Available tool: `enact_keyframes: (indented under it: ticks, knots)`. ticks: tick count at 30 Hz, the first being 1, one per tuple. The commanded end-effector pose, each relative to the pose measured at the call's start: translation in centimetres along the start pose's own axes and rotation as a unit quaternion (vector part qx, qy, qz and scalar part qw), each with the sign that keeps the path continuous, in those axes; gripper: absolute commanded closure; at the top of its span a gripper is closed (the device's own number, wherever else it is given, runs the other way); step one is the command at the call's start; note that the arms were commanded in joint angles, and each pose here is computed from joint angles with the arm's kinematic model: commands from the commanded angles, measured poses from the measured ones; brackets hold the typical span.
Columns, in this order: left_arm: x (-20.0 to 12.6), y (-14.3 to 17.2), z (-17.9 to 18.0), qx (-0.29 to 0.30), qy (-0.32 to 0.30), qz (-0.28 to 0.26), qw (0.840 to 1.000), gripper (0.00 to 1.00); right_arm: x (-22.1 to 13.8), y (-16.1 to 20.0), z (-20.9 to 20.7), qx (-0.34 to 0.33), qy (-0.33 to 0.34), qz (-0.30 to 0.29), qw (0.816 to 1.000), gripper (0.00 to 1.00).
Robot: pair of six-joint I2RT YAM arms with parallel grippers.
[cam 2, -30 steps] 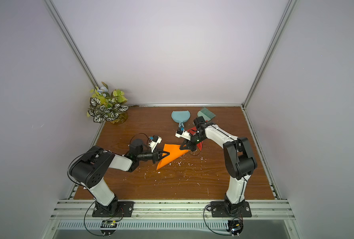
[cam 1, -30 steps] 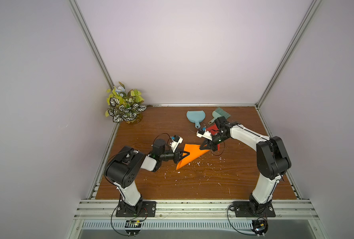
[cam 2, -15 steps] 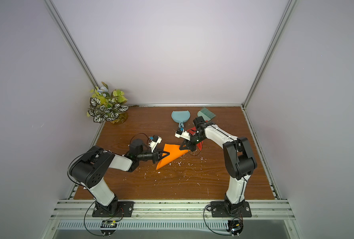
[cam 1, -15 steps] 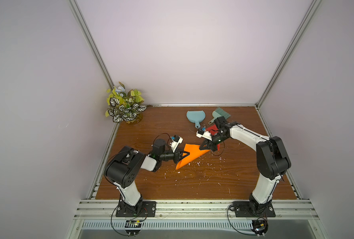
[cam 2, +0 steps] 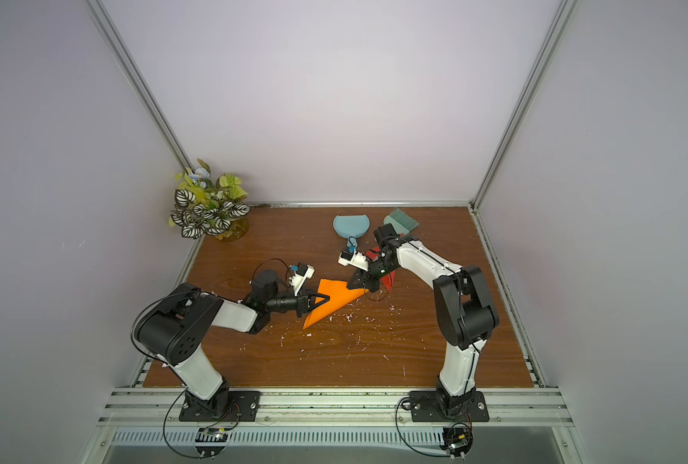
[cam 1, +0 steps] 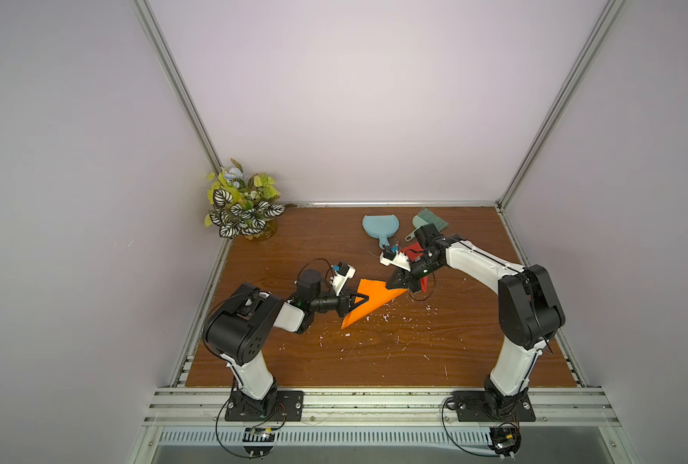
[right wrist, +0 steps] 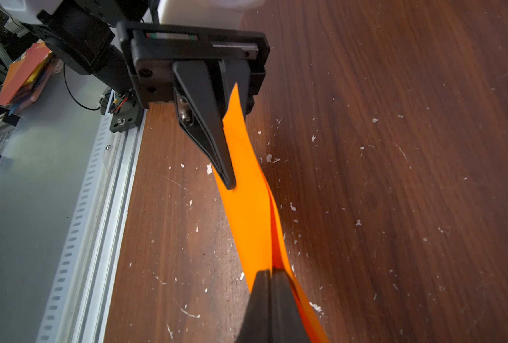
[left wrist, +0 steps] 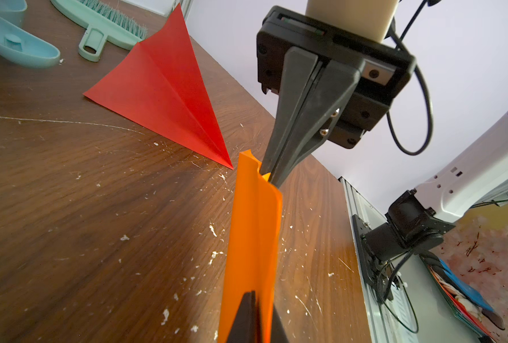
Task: Fold the square paper diagonally
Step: Fold the paper at the center of the board.
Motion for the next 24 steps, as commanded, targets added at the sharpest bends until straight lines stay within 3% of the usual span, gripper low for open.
enact_keyframes:
  ticks: [1, 24]
  knots:
    - [0.26, -0.26, -0.32, 0.008, 0.011, -0.002, 1.0, 0.9, -0.82, -1.48, 0.62, -0.021, 0.003, -0.009, 1.0, 1.0]
    - [0.29, -0.26, -0.3, 0.006, 0.011, -0.001, 1.0, 0.91, -0.61, -1.58, 0.57, -0.022, 0.003, -0.006, 1.0, 1.0]
Point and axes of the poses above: each gripper's point midway between its finger pads, its own x axis out along the fingers, its own z axis along the line the jaws close on, y = z × x, the point moved 8 cm from there along -x, back along the fingers, and after that the axes turned 1 degree about x, right-handed, at the moved point
